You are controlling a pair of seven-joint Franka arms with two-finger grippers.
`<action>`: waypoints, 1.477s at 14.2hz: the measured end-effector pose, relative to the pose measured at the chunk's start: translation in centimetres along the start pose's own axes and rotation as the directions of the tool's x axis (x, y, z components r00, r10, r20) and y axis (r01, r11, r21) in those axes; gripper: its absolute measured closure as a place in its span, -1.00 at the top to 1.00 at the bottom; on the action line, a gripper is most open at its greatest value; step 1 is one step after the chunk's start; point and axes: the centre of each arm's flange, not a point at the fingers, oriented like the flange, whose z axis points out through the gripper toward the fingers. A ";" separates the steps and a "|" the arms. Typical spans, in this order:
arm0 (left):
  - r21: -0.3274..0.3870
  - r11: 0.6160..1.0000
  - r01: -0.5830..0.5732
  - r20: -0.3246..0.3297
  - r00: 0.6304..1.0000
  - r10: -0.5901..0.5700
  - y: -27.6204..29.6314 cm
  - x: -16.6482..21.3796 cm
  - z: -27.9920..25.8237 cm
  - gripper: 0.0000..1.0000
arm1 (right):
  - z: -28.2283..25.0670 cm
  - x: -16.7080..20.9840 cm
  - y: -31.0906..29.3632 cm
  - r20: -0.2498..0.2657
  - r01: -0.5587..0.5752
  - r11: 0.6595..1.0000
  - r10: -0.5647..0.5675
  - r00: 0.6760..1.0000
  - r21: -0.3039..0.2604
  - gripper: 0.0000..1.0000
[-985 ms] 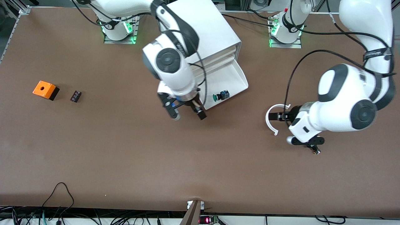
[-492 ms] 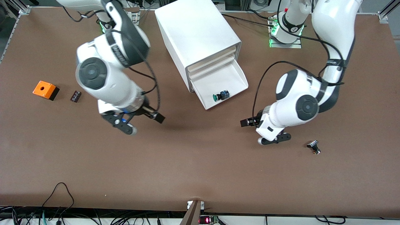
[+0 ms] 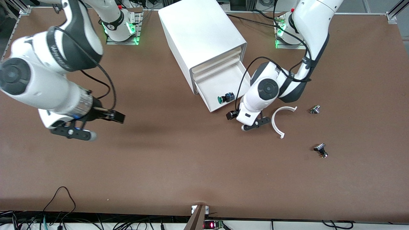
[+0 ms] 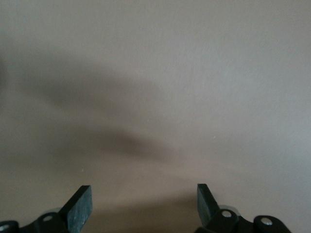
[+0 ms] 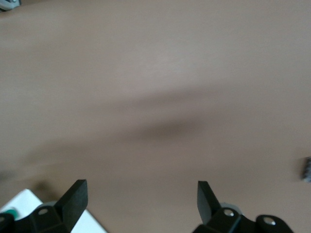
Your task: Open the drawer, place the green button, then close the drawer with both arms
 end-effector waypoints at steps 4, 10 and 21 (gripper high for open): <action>0.035 0.999 0.003 0.019 1.000 -0.003 0.7 -3.4 1.5 0.92 | -3.4 -0.7 7.4 -0.004 0.026 1.000 -0.026 1.000 0.009 1.00; 0.066 0.997 -0.029 0.052 0.998 0.025 0.9 -6.7 2.9 0.95 | -5.9 -3.5 13.4 -0.008 0.014 1.000 -0.015 1.000 -0.016 1.00; 0.178 0.979 -0.099 0.185 0.980 0.065 2.3 -14.5 4.3 0.96 | -9.5 -10.6 15.8 -0.054 0.019 0.999 -0.021 0.998 -0.032 1.00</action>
